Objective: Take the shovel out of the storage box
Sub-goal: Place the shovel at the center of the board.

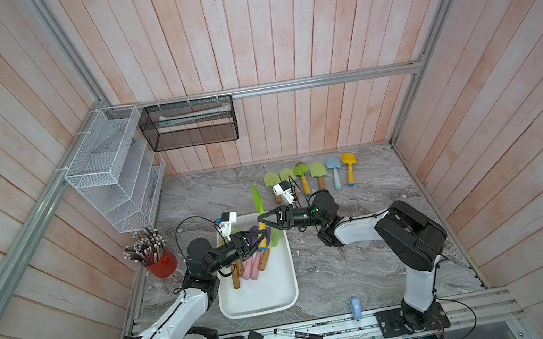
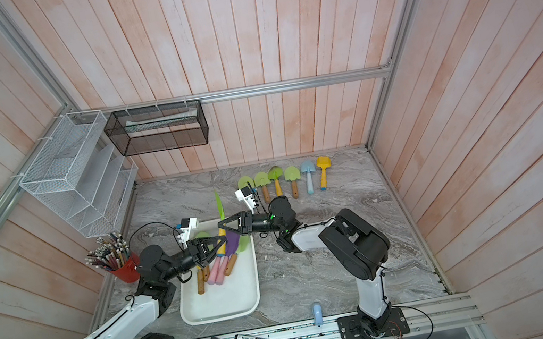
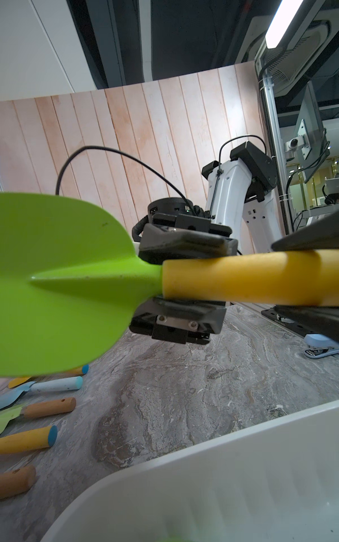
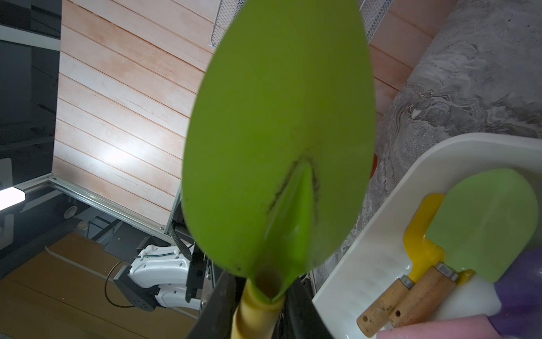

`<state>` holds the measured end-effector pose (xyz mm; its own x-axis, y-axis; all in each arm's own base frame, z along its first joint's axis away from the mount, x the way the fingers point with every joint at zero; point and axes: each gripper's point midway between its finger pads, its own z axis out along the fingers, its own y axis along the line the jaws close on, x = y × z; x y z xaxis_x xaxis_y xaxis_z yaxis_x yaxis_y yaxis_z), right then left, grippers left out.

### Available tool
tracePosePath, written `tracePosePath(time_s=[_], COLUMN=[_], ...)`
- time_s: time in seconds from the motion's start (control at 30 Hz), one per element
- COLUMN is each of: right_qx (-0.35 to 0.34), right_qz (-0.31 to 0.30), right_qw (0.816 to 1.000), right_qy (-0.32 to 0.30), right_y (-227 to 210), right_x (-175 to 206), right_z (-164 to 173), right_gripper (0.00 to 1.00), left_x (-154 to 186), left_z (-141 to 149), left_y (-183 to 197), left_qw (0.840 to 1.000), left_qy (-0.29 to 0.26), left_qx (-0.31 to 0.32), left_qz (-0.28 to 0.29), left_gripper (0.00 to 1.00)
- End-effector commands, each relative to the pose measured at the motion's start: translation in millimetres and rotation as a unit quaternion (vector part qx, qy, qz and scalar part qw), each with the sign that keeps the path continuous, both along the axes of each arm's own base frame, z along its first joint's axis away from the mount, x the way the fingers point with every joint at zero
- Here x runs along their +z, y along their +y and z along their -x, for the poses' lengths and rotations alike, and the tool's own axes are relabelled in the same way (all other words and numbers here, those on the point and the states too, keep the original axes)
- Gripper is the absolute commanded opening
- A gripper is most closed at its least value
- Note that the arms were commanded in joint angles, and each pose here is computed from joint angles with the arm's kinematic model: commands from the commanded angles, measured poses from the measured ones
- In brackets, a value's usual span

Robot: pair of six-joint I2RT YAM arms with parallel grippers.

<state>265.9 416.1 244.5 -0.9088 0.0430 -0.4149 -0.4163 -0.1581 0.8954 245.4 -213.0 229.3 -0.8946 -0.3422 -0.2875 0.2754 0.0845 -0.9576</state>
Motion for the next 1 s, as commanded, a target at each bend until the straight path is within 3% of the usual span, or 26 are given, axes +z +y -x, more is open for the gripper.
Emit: tracePosePath(time_s=[0.0, 0.23, 0.4, 0.5, 0.8, 0.97], right_qx=[0.02, 0.024, 0.017, 0.008, -0.068, -0.134], right_qz=[-0.05, -0.057, -0.05, -0.039, 0.016, 0.108], right_qw=[0.998, 0.998, 0.999, 0.999, 0.997, 0.984], right_qy=[-0.026, -0.011, -0.012, -0.004, -0.026, -0.032], right_y=[2, 1, -1, -6, -55, -84], right_x=[25, 26, 25, 21, 13, -4], right_z=[6, 5, 4, -1, -32, -56], right_gripper=[0.29, 0.19, 0.14, 0.14, 0.14, 0.14], left_x=[-7, -11, -14, -11, -11, -31], left_z=[4, 7, 5, 4, -3, -11], left_y=[-1, -2, -2, -1, 7, 16], left_qw=[1.0, 1.0, 1.0, 1.0, 0.993, 0.984], left_qy=[0.005, 0.009, 0.013, 0.004, -0.019, -0.004], left_qx=[-0.011, -0.016, -0.017, -0.014, 0.013, 0.036], left_qz=[-0.001, -0.003, -0.012, -0.026, -0.114, -0.176], left_gripper=[0.17, 0.21, 0.55, 0.67, 0.68, 0.68])
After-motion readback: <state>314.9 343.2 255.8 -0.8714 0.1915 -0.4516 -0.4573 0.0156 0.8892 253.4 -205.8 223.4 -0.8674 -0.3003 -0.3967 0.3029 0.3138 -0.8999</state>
